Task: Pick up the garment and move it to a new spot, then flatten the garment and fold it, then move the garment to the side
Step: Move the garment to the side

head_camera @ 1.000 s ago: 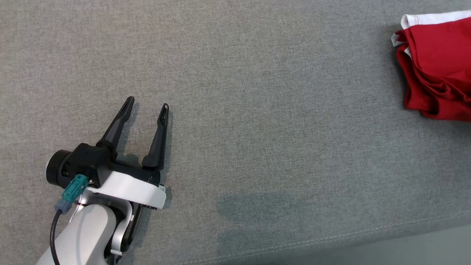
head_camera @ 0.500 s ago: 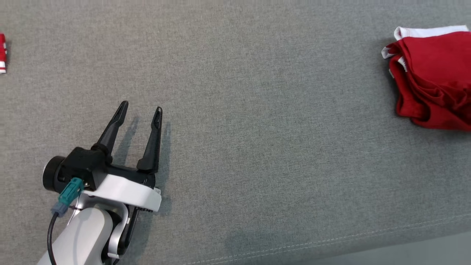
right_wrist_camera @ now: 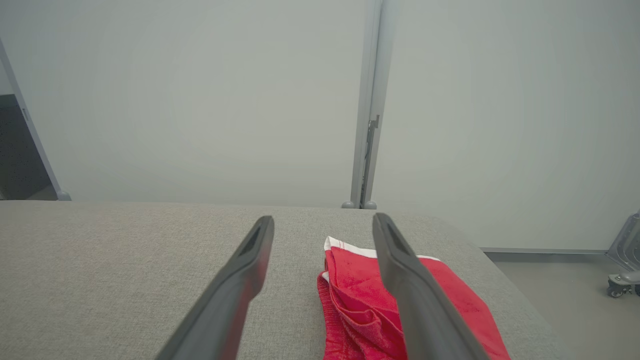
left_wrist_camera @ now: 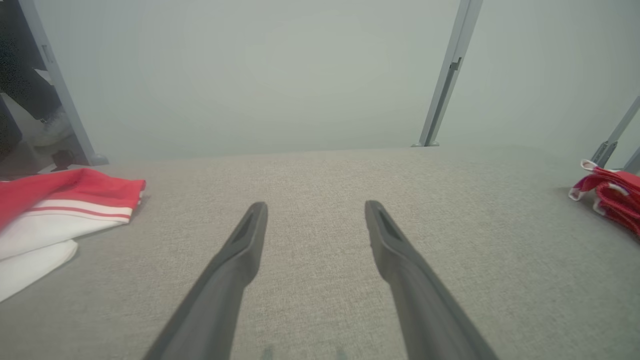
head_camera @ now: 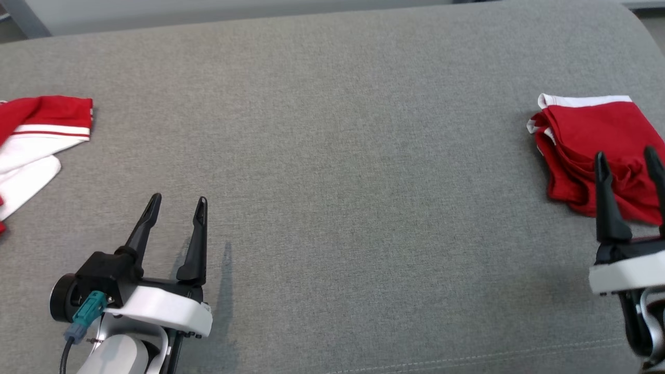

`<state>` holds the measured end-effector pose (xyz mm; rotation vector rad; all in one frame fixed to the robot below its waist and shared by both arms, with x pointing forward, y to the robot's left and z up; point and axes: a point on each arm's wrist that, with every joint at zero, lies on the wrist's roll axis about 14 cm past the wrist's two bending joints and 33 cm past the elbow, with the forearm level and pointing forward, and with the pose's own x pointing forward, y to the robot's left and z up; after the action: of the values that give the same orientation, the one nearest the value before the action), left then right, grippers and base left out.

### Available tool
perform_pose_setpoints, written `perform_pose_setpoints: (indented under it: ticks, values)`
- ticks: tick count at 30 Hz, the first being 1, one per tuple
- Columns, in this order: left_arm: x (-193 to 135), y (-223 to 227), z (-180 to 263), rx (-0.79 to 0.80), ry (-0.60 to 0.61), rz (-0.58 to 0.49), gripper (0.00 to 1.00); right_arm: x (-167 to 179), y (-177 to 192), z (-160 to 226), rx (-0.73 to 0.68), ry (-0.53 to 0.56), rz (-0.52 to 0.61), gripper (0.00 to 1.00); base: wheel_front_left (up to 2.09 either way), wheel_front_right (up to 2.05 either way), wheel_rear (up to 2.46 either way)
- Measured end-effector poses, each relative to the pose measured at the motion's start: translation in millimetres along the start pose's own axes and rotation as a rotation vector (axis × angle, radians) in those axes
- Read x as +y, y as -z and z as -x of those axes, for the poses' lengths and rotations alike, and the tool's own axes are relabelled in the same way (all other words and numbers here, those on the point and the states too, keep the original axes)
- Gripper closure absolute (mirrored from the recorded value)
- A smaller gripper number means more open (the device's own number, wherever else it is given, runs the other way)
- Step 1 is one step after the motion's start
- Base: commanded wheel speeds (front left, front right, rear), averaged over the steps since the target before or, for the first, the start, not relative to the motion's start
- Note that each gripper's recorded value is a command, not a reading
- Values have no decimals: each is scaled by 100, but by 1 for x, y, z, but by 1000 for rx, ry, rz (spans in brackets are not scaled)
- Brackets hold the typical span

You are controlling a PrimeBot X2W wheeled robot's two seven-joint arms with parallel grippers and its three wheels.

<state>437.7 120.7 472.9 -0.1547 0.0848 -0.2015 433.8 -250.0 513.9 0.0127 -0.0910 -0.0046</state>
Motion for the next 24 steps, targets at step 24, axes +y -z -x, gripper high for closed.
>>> perform_pose_setpoints:
  ticks: [24]
  values:
    - [35,-31,70,-67,-151,-8,0,60,12,75,74,-37,-111,0,0,0,0]
